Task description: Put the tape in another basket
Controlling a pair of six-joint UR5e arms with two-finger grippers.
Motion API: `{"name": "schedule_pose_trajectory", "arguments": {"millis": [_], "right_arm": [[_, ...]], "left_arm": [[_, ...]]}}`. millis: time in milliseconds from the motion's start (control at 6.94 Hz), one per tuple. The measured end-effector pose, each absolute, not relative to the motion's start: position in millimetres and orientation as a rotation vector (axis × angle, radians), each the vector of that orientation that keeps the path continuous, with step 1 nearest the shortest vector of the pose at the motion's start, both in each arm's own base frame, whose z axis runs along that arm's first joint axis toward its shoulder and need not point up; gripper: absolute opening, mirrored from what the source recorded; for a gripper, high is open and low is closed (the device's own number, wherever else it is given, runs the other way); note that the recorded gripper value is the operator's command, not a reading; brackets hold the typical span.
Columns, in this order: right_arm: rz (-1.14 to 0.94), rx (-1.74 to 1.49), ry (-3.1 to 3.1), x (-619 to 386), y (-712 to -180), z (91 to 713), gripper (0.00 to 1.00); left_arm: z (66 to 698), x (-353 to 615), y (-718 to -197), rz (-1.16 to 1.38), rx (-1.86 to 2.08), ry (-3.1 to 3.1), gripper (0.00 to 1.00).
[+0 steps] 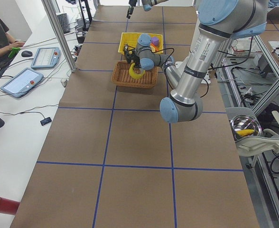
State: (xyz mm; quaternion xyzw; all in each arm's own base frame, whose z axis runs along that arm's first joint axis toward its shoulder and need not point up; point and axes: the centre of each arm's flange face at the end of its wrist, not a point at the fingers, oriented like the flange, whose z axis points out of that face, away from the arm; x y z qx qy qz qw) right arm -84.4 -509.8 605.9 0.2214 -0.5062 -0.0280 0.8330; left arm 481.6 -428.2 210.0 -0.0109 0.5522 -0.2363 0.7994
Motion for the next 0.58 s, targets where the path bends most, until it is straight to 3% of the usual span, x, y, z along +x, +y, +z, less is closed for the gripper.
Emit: {"name": "schedule_pose_trajectory", "arguments": {"millis": [576], "right_arm": [[-0.107, 0.445, -0.999, -67.4, -508.0, 627.9, 1.0]], "left_arm": [[209.6, 513.8, -436.6, -0.543, -0.063, 1.068, 0.0]]}}
